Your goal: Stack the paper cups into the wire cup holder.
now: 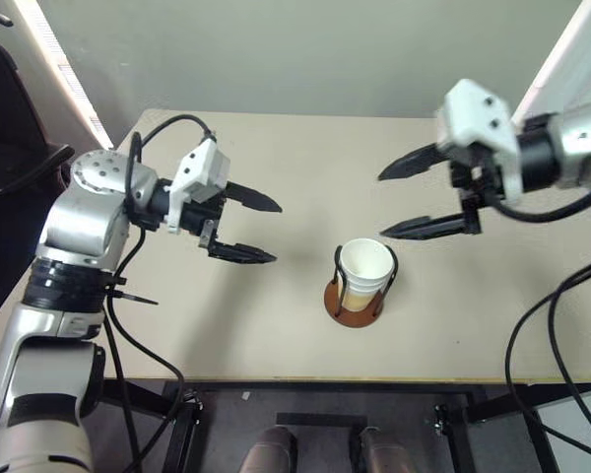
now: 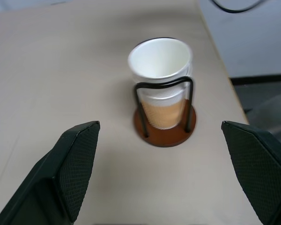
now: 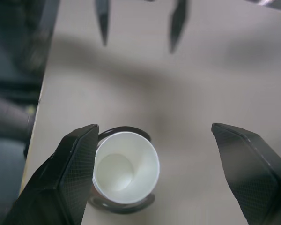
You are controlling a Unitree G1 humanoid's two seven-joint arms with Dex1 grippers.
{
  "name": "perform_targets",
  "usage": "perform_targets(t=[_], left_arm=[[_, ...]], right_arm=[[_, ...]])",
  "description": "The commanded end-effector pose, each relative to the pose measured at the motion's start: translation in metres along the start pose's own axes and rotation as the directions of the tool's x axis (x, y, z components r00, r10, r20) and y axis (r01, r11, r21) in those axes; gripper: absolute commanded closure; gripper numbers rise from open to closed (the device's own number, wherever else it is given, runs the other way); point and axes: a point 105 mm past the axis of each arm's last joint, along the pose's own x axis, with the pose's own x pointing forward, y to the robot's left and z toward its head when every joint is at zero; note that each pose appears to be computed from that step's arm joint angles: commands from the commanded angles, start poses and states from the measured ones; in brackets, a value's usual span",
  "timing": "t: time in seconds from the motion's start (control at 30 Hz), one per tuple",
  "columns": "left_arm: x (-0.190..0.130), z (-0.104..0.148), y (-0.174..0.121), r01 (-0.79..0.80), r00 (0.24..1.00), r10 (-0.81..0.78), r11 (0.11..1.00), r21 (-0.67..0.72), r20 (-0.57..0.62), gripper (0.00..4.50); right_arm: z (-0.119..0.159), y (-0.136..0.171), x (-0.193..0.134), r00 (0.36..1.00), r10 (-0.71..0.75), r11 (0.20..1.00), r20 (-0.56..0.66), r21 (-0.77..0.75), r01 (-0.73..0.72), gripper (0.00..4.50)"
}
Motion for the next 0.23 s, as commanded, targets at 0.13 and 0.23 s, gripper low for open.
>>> perform_targets(t=[0.13,0.23], left_arm=[[-0.016,0.0,-0.008,-0.074,0.996,0.077,0.996,-0.054,0.039,0.0],[-0.02,-0.003,-0.01,-0.09,0.995,0.093,0.993,-0.082,0.027,0.0]], right_arm=[[-0.031,0.001,-0.01,0.998,-0.068,0.989,0.006,0.131,0.066,0.48],[-0.044,0.001,-0.015,0.997,-0.072,0.985,-0.012,0.159,0.073,0.48]])
